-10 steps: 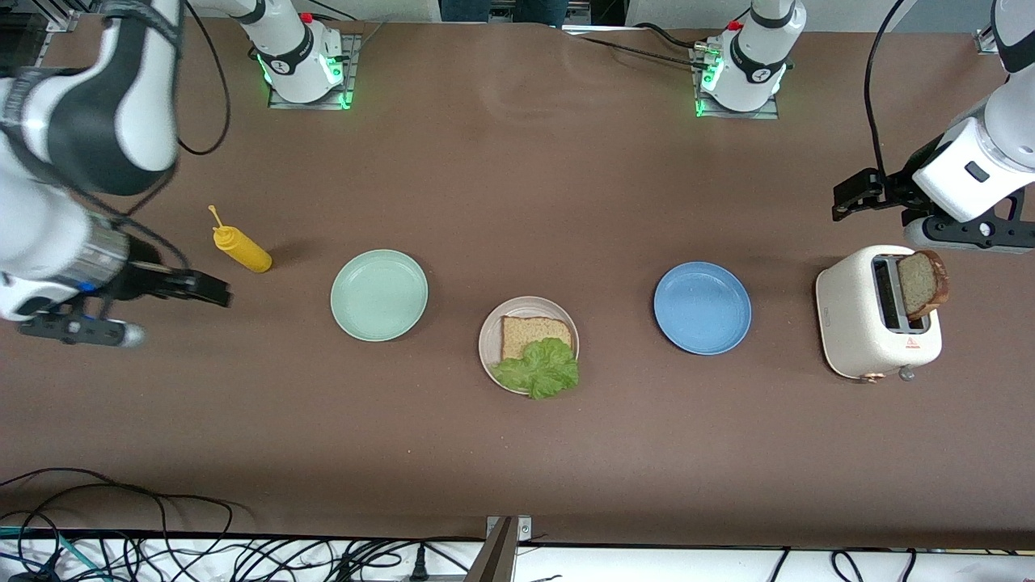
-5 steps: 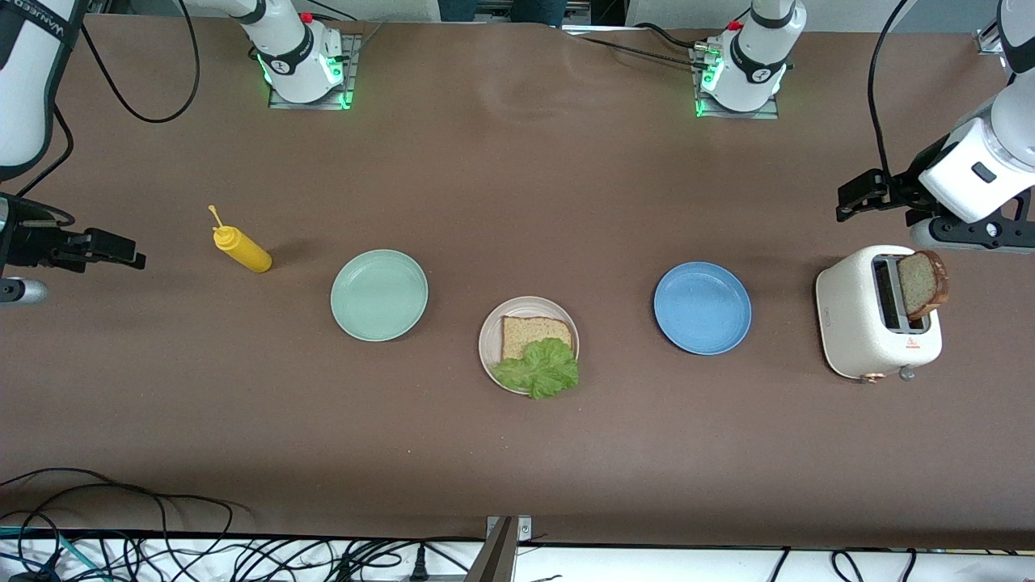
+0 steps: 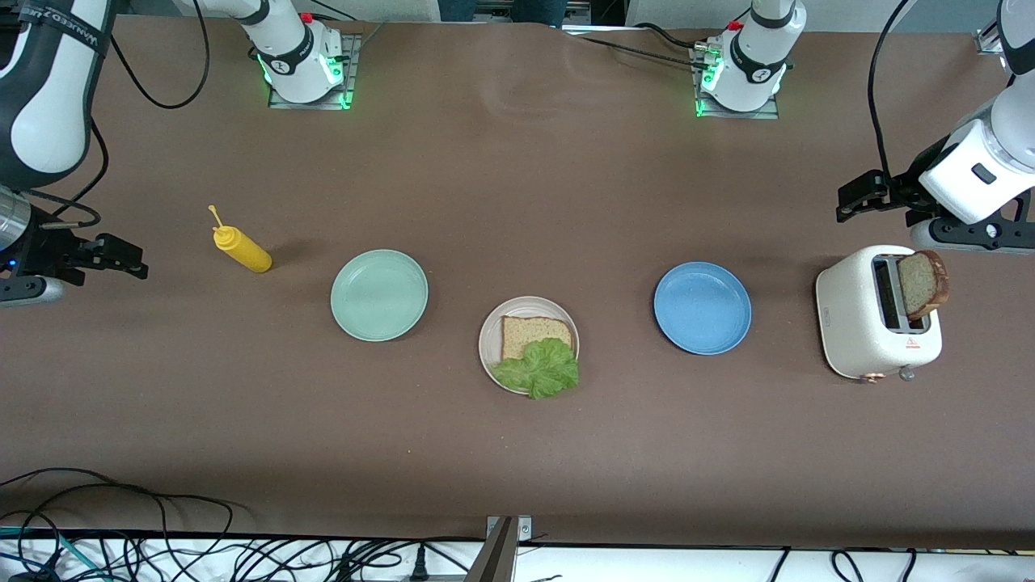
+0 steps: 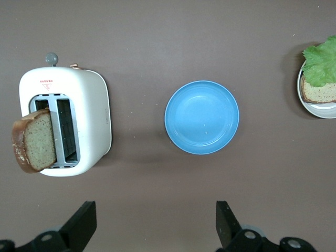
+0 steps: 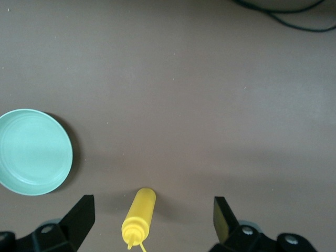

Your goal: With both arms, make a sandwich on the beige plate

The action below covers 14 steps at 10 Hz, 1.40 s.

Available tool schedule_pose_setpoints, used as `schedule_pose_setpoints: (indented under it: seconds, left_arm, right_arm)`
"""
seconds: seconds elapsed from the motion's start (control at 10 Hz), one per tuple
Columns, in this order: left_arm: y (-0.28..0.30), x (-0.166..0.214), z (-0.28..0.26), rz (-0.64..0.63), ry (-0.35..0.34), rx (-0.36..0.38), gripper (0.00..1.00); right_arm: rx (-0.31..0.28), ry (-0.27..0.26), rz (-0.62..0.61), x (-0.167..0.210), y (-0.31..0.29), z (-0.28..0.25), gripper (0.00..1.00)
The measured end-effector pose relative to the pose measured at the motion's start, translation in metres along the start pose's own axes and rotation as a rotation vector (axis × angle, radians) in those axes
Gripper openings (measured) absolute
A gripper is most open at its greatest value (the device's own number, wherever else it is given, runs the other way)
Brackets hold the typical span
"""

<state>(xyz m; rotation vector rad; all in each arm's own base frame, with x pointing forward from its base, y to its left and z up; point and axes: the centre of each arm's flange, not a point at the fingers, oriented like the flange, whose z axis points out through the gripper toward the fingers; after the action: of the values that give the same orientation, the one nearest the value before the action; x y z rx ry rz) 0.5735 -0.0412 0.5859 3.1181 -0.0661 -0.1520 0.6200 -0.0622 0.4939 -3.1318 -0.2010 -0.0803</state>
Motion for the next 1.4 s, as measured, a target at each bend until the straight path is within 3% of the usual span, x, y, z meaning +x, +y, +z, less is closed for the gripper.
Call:
schedule_pose_setpoints:
  seconds: [0.4, 1.4]
  left_arm:
    - [0.000, 0.000, 0.000, 0.000, -0.001, 0.000, 1.00]
    - [-0.004, 0.001, 0.001, -0.006, -0.002, -0.001, 1.00]
  right_arm:
    - [-0.065, 0.074, -0.039, 0.017, -0.021, -0.001, 1.00]
    - [-0.089, 0.085, -0.042, 0.020, -0.023, 0.004, 1.00]
